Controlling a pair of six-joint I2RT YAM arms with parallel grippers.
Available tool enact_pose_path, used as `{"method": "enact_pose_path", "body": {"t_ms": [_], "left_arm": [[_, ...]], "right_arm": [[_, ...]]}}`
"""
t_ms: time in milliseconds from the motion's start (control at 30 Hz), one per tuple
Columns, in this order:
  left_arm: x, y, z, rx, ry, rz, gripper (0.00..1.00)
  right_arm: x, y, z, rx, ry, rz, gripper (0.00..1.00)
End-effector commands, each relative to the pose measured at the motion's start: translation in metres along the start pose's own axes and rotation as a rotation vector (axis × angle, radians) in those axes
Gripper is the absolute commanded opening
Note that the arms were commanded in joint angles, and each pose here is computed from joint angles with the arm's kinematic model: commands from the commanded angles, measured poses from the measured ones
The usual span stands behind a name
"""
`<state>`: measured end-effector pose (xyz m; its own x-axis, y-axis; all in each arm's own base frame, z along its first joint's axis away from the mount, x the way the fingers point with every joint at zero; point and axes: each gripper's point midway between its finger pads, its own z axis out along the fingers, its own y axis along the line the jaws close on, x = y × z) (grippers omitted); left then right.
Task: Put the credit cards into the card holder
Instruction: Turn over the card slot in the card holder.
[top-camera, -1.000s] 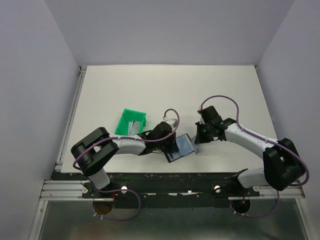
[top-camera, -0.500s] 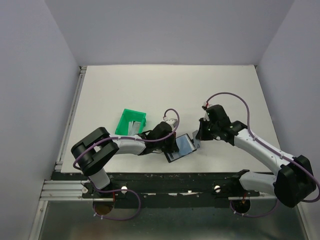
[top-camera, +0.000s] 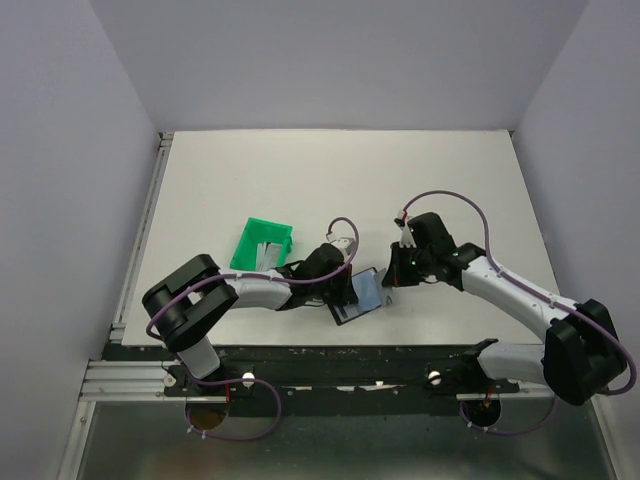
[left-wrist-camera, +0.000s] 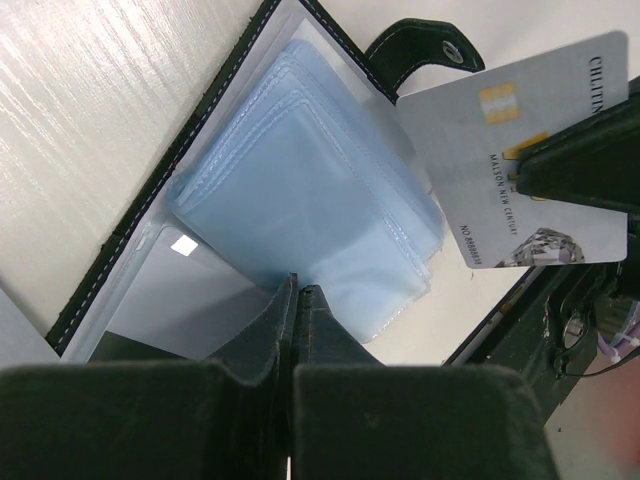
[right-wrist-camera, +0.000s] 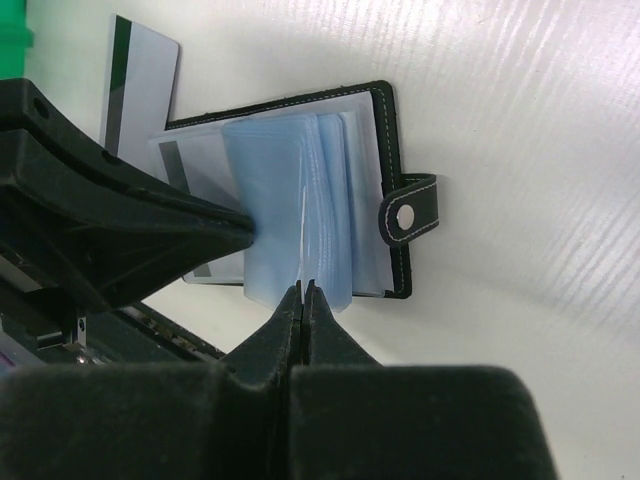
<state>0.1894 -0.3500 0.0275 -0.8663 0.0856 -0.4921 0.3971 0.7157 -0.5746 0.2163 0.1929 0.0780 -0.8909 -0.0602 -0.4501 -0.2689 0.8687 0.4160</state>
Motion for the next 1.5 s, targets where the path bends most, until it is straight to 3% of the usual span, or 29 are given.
{"method": "enact_pose_path", "body": {"t_ms": [0, 533, 1467], "left_arm": [[0.045, 0.042, -0.001, -0.144, 0.135, -0.011, 0.0], [0.046, 0.044, -0.001, -0.148, 0.137, -0.014, 0.0], [0.044, 0.042, -0.002, -0.145, 0.132, -0.014, 0.0]], "right_arm": [[0.005, 0.008, 0.009, -0.061, 0.027, -0.009, 0.01], [0.016, -0.005, 0.022, -0.018, 0.073, 0.011, 0.01], [0.012, 0.023, 0.032, -0.176, 0.088, 0.06, 0.01]]}}
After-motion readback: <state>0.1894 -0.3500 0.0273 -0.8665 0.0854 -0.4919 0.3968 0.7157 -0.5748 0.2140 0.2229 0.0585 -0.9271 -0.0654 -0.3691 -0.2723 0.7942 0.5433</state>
